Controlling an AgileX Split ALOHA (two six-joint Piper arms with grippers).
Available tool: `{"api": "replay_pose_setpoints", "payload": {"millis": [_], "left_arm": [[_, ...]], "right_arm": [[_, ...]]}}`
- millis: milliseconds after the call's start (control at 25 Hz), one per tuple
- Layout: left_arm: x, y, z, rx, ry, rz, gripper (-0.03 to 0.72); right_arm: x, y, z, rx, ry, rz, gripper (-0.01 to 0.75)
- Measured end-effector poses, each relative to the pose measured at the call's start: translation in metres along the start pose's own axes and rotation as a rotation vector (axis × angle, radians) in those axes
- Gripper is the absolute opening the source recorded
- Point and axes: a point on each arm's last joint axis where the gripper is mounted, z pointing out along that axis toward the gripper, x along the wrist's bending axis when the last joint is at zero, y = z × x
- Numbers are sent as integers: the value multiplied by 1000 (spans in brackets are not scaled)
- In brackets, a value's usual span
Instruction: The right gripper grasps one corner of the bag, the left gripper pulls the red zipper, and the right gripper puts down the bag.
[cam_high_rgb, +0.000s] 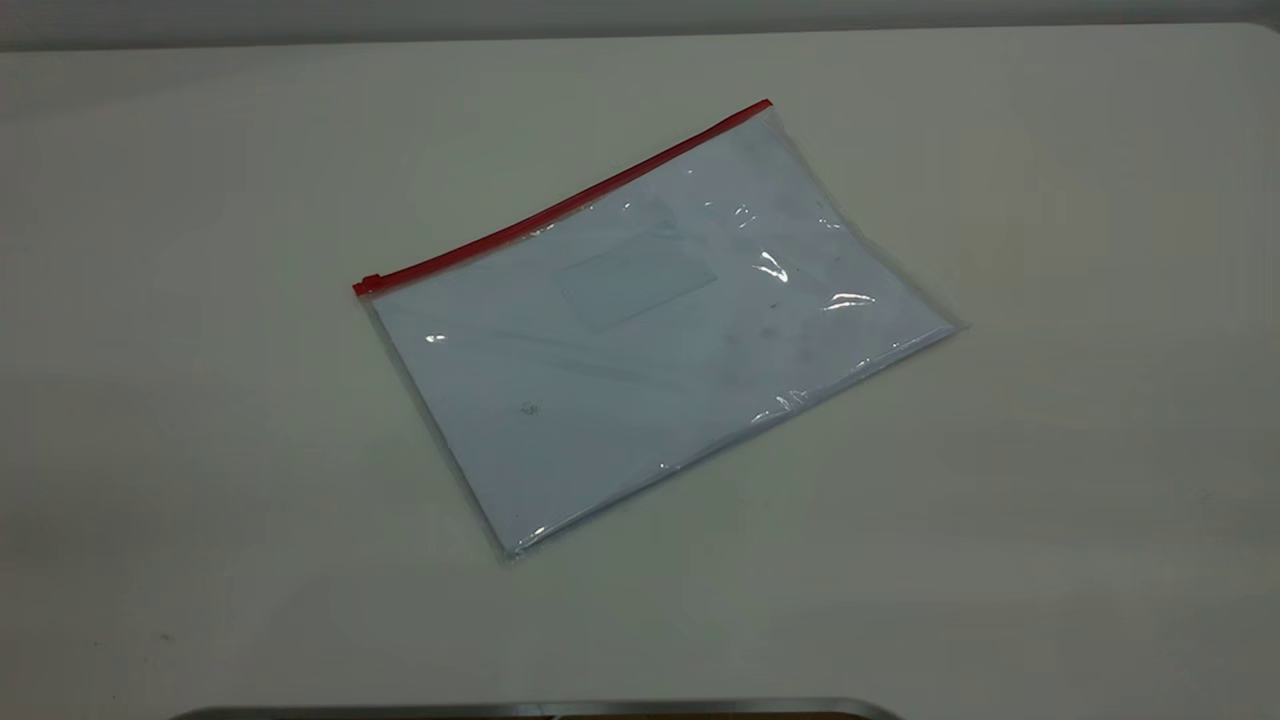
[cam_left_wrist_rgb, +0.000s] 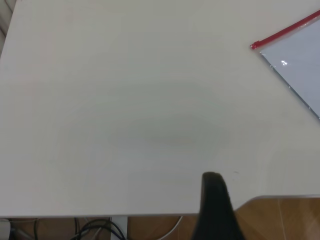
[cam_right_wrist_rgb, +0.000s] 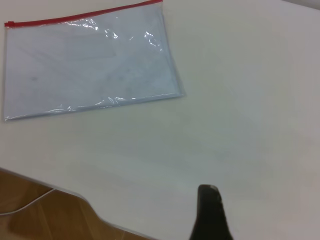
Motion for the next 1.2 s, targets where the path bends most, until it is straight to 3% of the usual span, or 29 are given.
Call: {"api": "replay_pose_setpoints", "payload": {"millis": [560,800,1200], "left_arm": [[0,0,0,0,0,0,579],[0,0,0,0,1,-1,579],[0,0,0,-1,1,-2,579]], "right_arm": [[0,-3,-4,-32,-107,68,578],[-9,-5,-5,-20,-204,137,578],[-9,-5,-5,-22,-210,162,578]]}}
